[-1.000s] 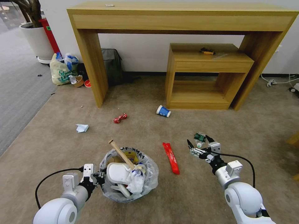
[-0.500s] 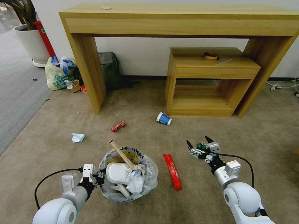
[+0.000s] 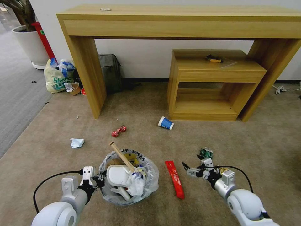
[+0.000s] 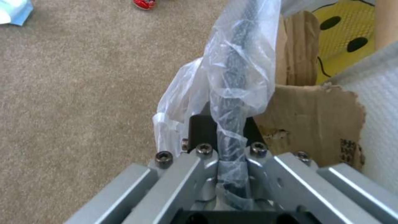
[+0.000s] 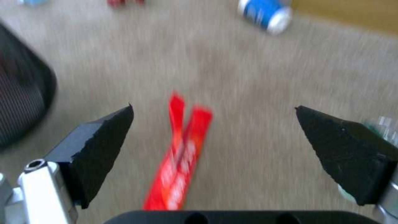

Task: Pick up the trash bin and place the garbage on the floor into it.

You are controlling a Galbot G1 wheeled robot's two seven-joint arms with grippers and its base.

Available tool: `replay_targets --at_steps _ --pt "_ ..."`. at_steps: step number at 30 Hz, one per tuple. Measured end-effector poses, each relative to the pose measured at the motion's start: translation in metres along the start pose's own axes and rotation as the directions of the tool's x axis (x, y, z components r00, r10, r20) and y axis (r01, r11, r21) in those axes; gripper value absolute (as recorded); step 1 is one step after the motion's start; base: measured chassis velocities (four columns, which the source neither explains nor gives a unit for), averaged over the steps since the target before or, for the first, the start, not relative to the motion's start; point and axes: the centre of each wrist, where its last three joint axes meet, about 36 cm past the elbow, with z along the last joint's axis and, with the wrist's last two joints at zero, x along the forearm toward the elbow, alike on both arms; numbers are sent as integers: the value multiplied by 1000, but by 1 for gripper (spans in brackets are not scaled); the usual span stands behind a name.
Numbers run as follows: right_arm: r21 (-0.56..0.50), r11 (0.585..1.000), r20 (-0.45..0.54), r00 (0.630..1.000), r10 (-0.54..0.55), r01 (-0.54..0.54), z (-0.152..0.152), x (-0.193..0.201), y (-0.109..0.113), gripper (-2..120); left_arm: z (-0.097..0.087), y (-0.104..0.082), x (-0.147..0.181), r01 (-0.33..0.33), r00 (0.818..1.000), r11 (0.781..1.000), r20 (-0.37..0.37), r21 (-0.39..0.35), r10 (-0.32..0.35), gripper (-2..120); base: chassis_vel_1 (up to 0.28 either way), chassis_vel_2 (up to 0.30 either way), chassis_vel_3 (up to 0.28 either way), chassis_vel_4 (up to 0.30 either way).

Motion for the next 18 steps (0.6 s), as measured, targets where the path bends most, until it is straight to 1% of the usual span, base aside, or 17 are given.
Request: replay_targets --at_steps 1,4,5,7,8,9,11,13,18 --pt "0 1000 0 1000 0 0 0 0 0 100 0 0 0 0 1000 1000 0 0 0 0 0 0 0 0" --pt "37 998 -90 995 -52 56 17 -8 -7 100 1 0 1 4 1000 1000 -3 0 -4 0 0 0 0 0" --pt "37 998 -90 995 -52 56 17 -8 -7 100 1 0 1 4 1000 1000 -3 0 -4 0 0 0 0 0" --pt "73 993 -146 985 -86 98 31 -23 -11 100 2 -1 1 7 1000 1000 -3 1 -7 0 0 0 0 0" --pt "75 992 -157 983 -91 104 34 -29 -10 100 2 -1 1 8 1000 1000 -4 2 -8 0 0 0 0 0" --pt "75 992 -157 983 -91 104 34 -29 -10 100 2 -1 1 8 1000 1000 -4 2 -8 0 0 0 0 0" --pt "70 991 -171 980 -101 114 39 -44 -6 100 3 0 1 12 1000 1000 -4 3 -12 0 0 0 0 0" --pt "67 991 -173 980 -101 114 41 -47 -5 100 3 0 2 14 1000 1000 -4 4 -14 0 0 0 0 0" --pt "60 992 -178 979 -100 112 45 -70 2 100 3 1 2 18 1000 1000 -5 6 -18 0 0 0 0 0"
